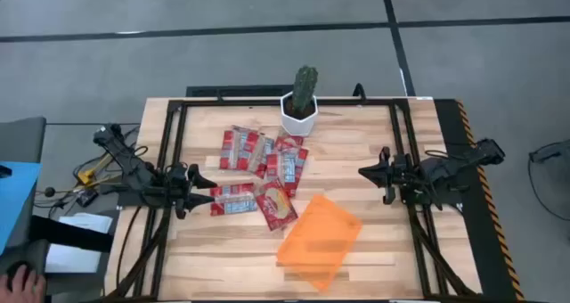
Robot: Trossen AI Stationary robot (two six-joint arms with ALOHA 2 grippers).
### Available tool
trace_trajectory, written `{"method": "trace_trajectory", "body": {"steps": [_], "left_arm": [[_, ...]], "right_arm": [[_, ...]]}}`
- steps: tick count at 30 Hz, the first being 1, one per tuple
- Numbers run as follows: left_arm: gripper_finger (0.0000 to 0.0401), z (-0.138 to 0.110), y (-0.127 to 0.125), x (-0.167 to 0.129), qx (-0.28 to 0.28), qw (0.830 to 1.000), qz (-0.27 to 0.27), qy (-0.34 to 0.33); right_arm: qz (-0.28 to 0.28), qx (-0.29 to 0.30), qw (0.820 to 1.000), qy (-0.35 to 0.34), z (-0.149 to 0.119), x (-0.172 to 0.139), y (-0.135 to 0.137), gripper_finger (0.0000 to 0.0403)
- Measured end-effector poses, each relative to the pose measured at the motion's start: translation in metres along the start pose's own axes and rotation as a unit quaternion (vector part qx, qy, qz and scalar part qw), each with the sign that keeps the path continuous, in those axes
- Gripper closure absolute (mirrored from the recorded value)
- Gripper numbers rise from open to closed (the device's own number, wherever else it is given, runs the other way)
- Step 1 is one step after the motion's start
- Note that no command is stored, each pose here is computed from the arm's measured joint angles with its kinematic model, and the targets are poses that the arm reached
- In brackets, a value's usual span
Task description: Sort popcorn bags into baskets
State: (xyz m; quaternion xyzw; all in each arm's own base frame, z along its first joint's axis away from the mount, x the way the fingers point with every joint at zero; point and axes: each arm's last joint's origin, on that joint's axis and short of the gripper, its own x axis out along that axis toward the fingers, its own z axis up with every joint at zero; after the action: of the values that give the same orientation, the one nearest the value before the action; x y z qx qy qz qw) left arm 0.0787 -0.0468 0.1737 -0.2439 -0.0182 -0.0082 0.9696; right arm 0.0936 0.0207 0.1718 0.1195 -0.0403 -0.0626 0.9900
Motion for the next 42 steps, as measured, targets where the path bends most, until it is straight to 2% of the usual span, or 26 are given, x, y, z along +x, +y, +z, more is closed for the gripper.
{"method": "trace_trajectory", "body": {"steps": [38, 42], "left_arm": [[0.0131, 0.0000, 0.0001, 0.0000, 0.000, 1.000, 0.001, 0.000], [0.0131, 0.0015, 0.0025, 0.0000, -0.002, 0.999, 0.043, -0.024]], "right_arm": [[0.000, 0.000, 1.000, 0.000, 0.0001, 0.0000, 0.0000, 0.0353], [0.000, 0.000, 1.000, 0.000, 0.0000, 0.0000, 0.0000, 0.0353]]}}
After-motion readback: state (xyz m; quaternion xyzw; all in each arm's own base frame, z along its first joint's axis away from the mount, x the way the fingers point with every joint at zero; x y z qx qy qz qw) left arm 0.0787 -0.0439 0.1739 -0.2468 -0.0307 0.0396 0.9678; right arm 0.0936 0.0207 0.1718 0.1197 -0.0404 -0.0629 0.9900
